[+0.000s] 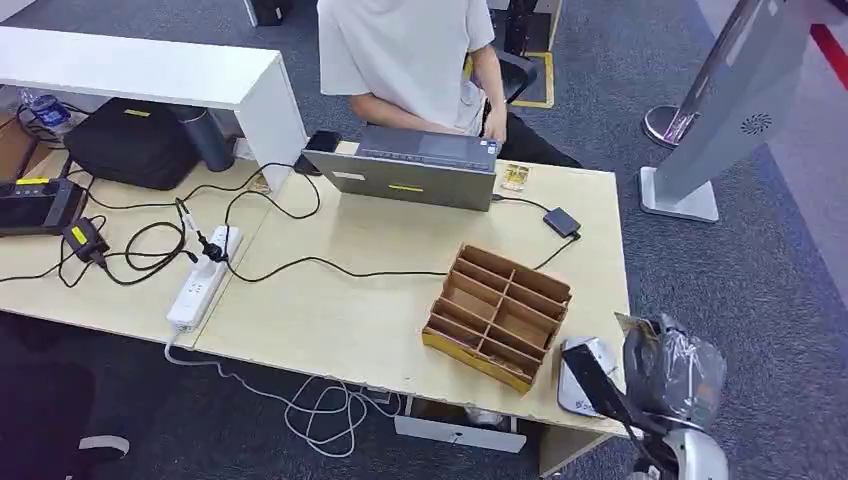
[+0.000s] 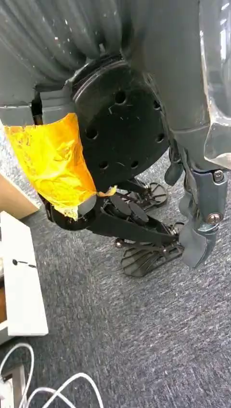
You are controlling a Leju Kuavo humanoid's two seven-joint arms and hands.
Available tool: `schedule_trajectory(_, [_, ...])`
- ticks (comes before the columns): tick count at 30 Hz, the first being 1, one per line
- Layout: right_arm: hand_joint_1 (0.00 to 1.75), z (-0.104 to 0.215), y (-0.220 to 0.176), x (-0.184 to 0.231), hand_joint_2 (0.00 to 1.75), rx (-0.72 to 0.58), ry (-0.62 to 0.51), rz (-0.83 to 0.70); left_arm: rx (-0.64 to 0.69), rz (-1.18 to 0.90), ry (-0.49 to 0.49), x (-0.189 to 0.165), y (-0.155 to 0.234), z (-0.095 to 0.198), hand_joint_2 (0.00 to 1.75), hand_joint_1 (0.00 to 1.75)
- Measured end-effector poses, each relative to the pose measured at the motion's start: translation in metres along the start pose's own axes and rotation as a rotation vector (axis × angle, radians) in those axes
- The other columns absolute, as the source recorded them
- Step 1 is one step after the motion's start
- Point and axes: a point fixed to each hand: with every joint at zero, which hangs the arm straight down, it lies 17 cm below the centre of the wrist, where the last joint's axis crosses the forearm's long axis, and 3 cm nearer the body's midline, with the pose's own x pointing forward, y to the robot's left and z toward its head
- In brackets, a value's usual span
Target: Pass the card to the sensor for recognition and then transmit it.
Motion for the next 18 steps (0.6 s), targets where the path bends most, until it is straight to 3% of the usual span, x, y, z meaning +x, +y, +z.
schedule_trajectory(9, [1.75, -0.074, -0.061, 0.038, 1.75, -0.125, -0.104, 0.058, -0.004, -0.023, -0.006, 0.001, 0.000, 0.000, 1.75, 0.00])
schedule_trajectory(18, [1.75, -0.121, -0.057, 0.028, 1.75, -0.087, -0.047, 0.127, 0.001, -0.038, -0.014, 0.005, 0.002, -0.002, 1.75, 0.00])
